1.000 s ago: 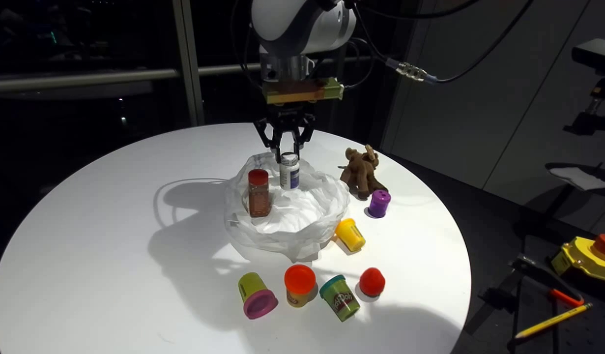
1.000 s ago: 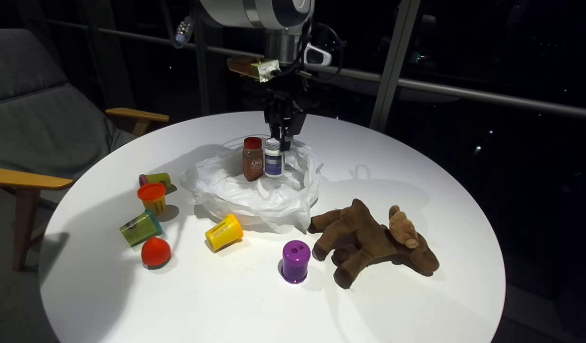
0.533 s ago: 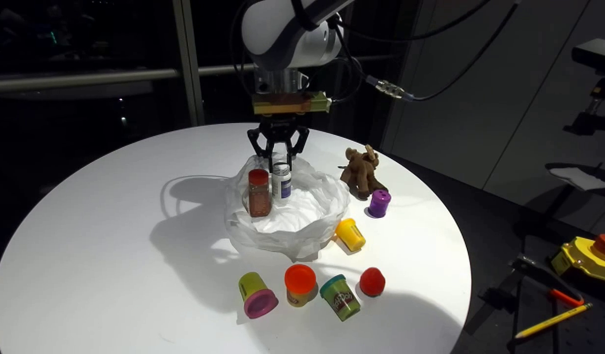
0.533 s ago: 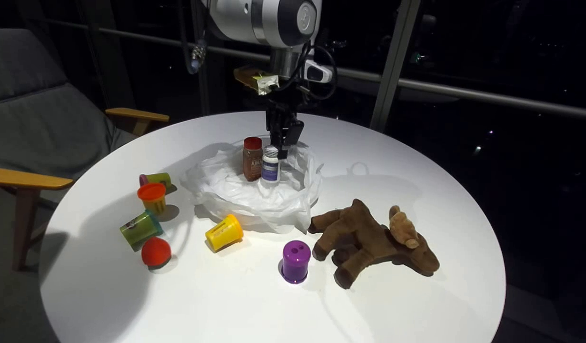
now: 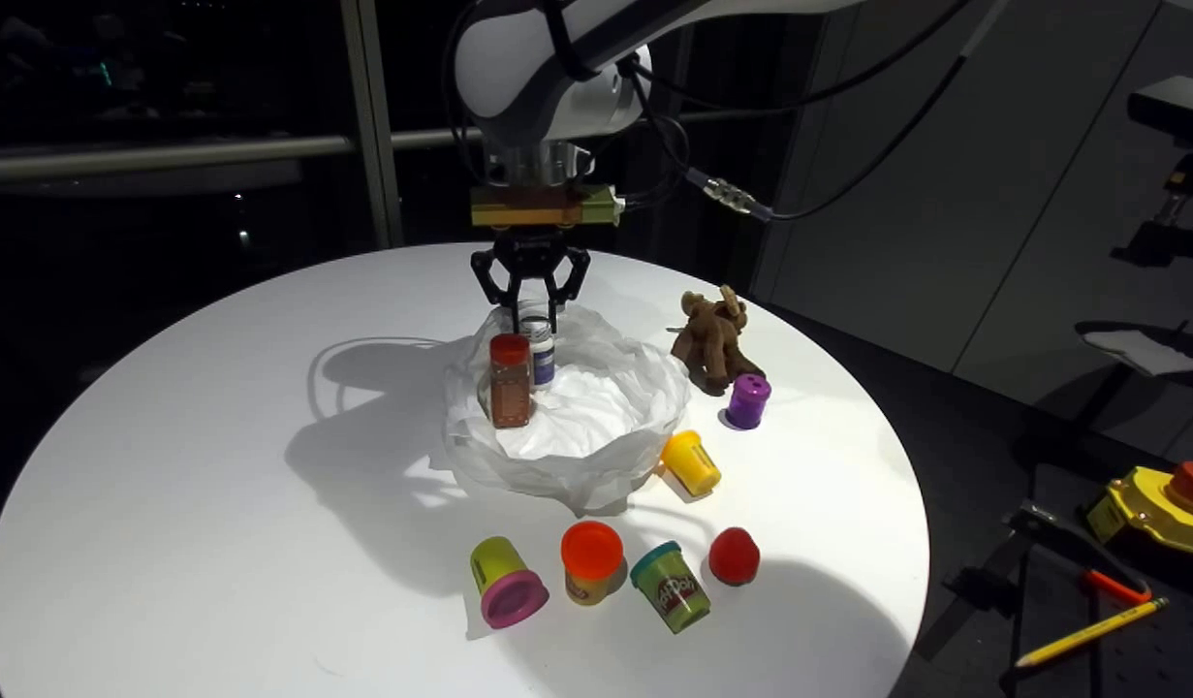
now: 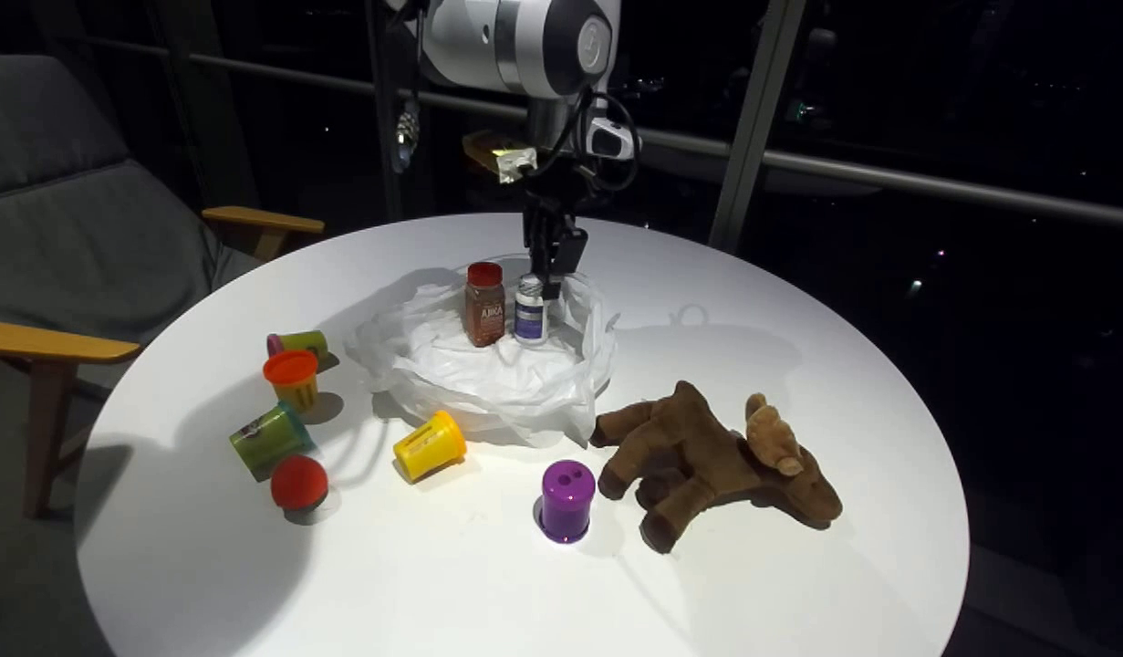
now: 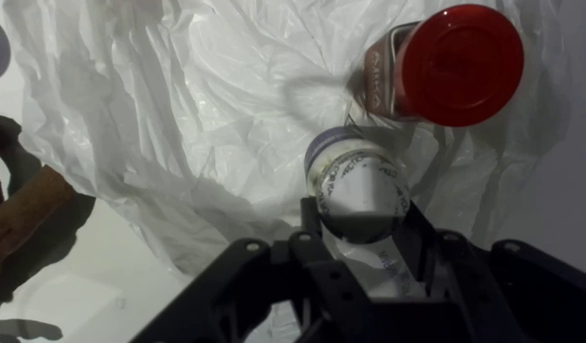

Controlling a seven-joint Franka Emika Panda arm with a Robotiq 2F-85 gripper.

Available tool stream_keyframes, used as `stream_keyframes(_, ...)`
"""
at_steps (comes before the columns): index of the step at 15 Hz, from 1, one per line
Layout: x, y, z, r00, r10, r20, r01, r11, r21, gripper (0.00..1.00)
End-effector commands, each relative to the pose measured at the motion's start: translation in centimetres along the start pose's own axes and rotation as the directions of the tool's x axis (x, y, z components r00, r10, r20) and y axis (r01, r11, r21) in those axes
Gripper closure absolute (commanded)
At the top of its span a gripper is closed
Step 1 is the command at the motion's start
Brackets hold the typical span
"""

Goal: Put all the objects in the white plastic bag

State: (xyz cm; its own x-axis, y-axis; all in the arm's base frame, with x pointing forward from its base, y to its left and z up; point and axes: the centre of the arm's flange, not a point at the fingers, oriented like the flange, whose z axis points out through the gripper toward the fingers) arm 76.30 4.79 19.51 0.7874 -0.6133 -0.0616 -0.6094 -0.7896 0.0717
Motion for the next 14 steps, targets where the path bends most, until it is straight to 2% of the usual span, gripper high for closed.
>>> stream_keyframes(1,2.2,-2.0,0.0,1.0,0.013,-0.016,-0.013,0.999,-0.041,0.82)
stream_keyframes(2,2.2,-2.0,0.2,1.0,0.007,-0.018,-0.008,0.998,-0.055,0.32)
stream_keyframes(3,2.0,-2.0,0.0,1.0,0.0,-0.025,-0.002,0.998,-0.061,0.31)
stream_keyframes(5,1.3,-1.5,-1.8,0.998,-0.018,-0.063,0.014,0.998,-0.061,0.18)
stream_keyframes(7,0.0,-0.3,-5.1,0.99,-0.051,-0.133,0.041,0.996,-0.082,0.02)
stream_keyframes(9,-1.9,1.3,-9.2,0.977,-0.087,-0.196,0.068,0.992,-0.103,0.0)
stream_keyframes(12,-4.7,2.6,-13.8,0.96,-0.206,-0.189,0.187,0.976,-0.115,0.0)
stream_keyframes(14,-7.5,2.7,-15.7,0.944,-0.299,-0.14,0.291,0.954,-0.073,0.0)
